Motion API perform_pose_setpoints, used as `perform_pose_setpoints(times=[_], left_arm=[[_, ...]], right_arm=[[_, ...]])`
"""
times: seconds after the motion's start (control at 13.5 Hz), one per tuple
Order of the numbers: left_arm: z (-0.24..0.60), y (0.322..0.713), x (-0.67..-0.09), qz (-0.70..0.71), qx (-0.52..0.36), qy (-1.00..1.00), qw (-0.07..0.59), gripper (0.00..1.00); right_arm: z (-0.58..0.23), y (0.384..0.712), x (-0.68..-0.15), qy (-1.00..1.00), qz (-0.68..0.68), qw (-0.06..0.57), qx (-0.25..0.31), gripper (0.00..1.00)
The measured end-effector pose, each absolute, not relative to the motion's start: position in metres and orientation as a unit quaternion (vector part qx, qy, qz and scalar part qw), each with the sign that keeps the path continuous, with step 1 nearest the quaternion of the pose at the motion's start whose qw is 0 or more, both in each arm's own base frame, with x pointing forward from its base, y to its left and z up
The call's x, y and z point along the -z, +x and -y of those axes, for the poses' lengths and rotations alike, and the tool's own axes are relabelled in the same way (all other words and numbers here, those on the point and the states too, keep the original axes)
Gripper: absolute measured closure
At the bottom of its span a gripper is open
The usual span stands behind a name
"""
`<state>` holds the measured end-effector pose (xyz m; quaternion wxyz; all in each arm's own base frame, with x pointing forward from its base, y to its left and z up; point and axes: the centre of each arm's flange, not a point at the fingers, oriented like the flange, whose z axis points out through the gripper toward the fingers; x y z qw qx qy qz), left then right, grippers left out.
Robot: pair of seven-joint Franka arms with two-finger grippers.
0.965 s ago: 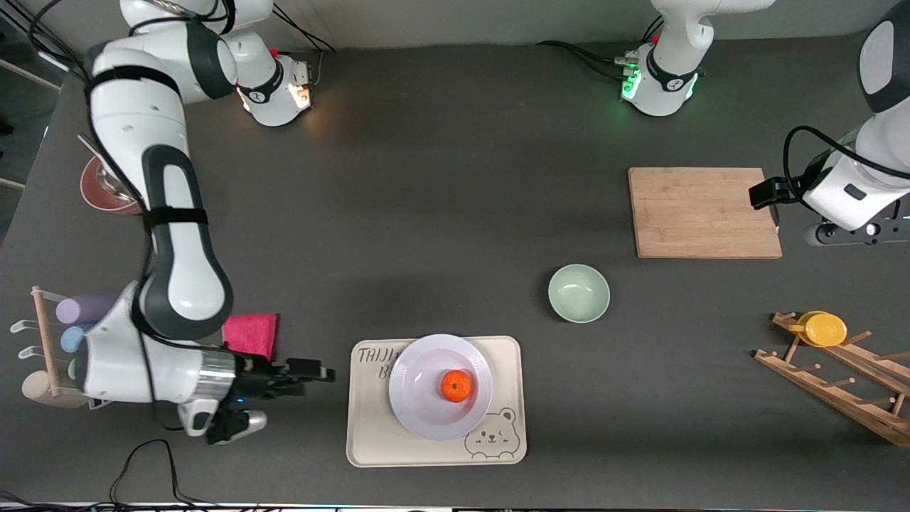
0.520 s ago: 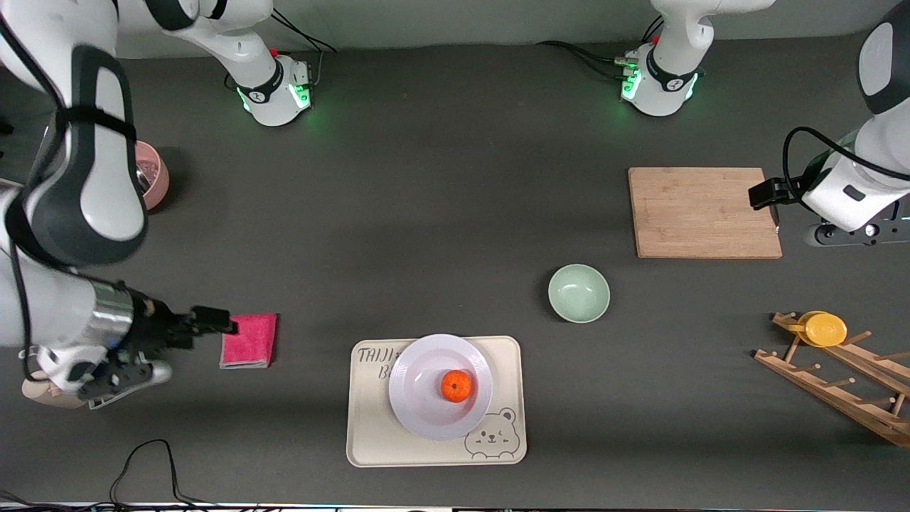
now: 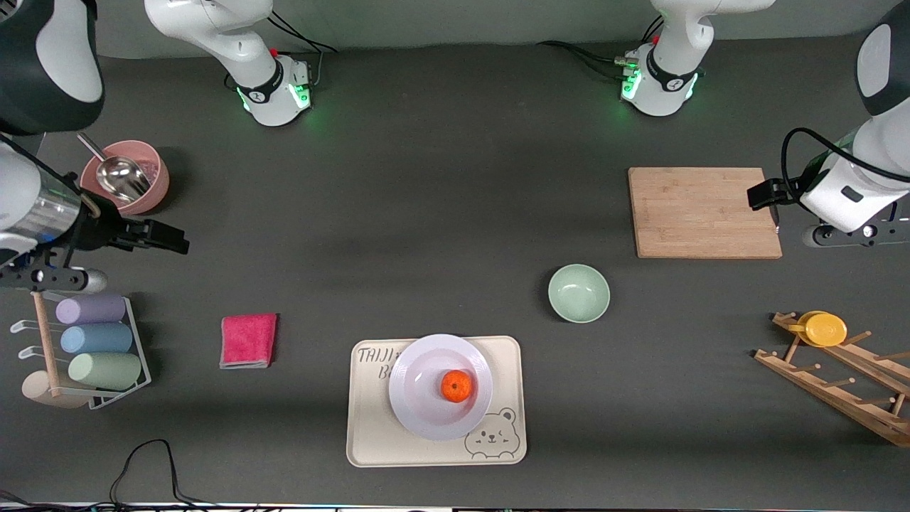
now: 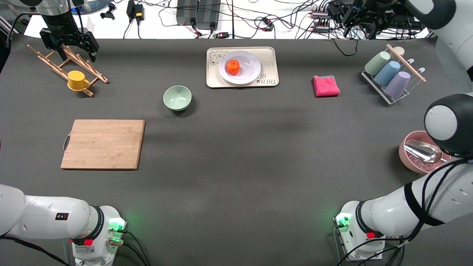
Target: Place orange and plate with both arms
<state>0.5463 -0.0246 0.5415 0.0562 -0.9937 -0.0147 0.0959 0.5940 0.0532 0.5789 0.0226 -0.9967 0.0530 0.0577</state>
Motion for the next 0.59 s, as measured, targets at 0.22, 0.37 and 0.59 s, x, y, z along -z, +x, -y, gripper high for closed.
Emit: perform_pose_setpoints(times=[0.22,0.37,0.59], left_arm=[[0.024,0.540,-0.559,0.016,-0.079,-0.995,0.055,0.00],[0.024,0.530,-0.581,0.018,-0.059,-0.997,0.047,0.00],[0.009,0.520,-0.599,0.036,-0.046,-0.998,0.028,0.00]], right_arm=[[-0.055,0.567,-0.588,-0.998,-0.049,0.025,-0.038,0.00],[-0.050,0.546,-0.585,-0.998,-0.047,0.021,-0.027,0.00],[-0.046,0.528,-0.581,-0.999,-0.043,0.013,-0.029,0.00]])
